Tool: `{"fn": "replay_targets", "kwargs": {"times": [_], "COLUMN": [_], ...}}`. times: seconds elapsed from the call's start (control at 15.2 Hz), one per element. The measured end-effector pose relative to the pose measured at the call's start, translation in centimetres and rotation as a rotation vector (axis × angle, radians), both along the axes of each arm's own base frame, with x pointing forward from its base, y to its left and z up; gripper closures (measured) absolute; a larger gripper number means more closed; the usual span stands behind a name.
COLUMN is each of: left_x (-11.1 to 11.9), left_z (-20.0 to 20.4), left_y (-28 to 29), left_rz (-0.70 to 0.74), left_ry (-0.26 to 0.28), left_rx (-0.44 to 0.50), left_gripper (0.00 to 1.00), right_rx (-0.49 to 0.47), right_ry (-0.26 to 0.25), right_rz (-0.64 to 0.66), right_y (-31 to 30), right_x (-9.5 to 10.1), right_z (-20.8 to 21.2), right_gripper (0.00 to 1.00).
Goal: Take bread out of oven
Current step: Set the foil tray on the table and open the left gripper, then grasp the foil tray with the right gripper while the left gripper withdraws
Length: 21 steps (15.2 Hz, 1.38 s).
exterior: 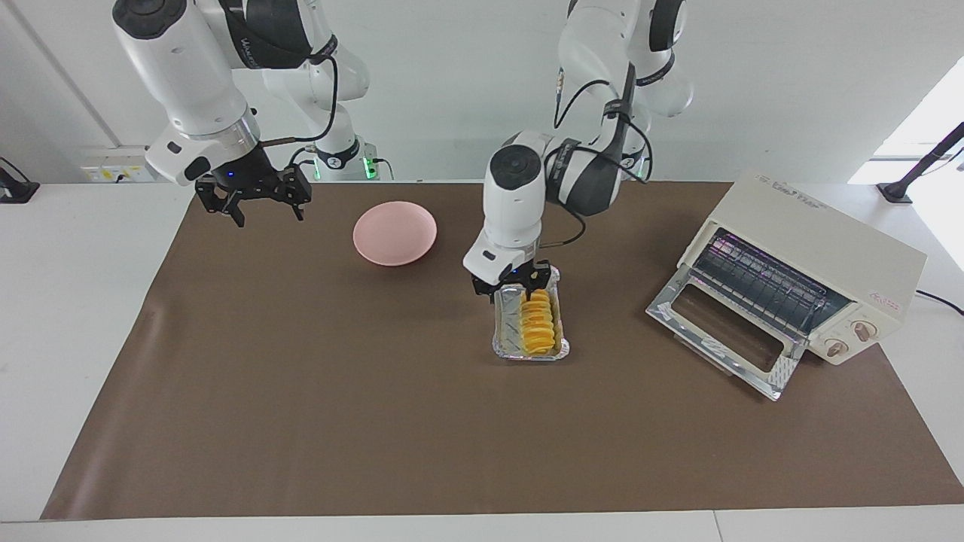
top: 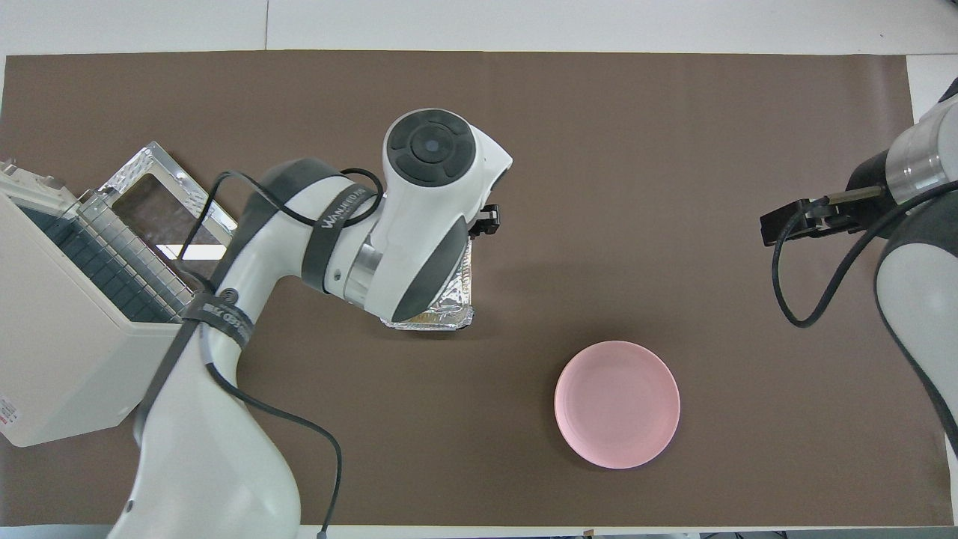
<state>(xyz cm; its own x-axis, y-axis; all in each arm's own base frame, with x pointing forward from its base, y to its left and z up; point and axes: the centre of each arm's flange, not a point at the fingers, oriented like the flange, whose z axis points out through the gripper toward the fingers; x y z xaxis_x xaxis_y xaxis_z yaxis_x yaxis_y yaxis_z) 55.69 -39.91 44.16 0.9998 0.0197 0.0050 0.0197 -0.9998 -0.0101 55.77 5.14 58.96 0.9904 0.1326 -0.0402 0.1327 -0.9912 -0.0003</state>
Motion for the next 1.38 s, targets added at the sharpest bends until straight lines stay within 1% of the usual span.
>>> {"fn": "replay_targets", "kwargs": {"times": [0.07,0.13,0.26,0.33,0.46,0.59,0.79,0.92,0.99,1.12,1.32,1.38], "left_x": [0.9,1.8,3.4,4.0,4.5,4.3,3.3,2.4,2.0,1.2,0.2,-0.8], "left_z": [2.5,4.7,8.5,10.2,12.9,14.7,16.1,16.3,16.3,16.2,16.8,17.7], "left_y": [2.6,5.6,12.1,15.5,21.5,26.5,32.9,36.1,37.4,39.3,40.9,41.2], "left_rz": [0.038,0.08,0.163,0.201,0.238,0.239,0.24,0.258,0.248,0.213,0.192,0.169], "left_ry": [-0.004,-0.007,-0.017,-0.025,-0.023,-0.005,0.051,0.113,0.148,0.211,0.241,0.254], "left_rx": [-0.017,-0.03,-0.044,-0.051,-0.065,-0.074,-0.047,0.017,0.037,0.044,0.03,0.016], "left_gripper": [0.05,0.0,0.0,0.0,0.0,0.0,0.0,0.0,0.0,0.0,0.0,0.0], "right_rx": [0.002,0.006,0.017,0.027,0.073,0.104,0.118,0.163,0.19,0.204,0.197,0.201], "right_ry": [-0.01,-0.024,-0.057,-0.066,-0.07,-0.067,-0.052,-0.024,-0.02,-0.01,0.008,0.004], "right_rz": [0.021,0.05,0.093,0.077,0.016,-0.026,-0.091,-0.199,-0.251,-0.304,-0.334,-0.356], "right_y": [1.2,2.9,7.7,10.6,16.0,20.5,26.1,29.5,30.9,32.3,32.5,32.6], "right_x": [0.2,0.5,1.1,1.3,1.5,1.5,1.1,0.8,0.9,1.2,1.5,1.4], "right_z": [-0.5,-1.1,-2.7,-3.9,-6.5,-9.1,-13.2,-16.2,-17.7,-20.5,-23.3,-24.6], "right_gripper": [0.0,0.0,0.0,0.0,0.0,0.0,0.0,0.0,0.0,0.0,0.0,0.0]}}
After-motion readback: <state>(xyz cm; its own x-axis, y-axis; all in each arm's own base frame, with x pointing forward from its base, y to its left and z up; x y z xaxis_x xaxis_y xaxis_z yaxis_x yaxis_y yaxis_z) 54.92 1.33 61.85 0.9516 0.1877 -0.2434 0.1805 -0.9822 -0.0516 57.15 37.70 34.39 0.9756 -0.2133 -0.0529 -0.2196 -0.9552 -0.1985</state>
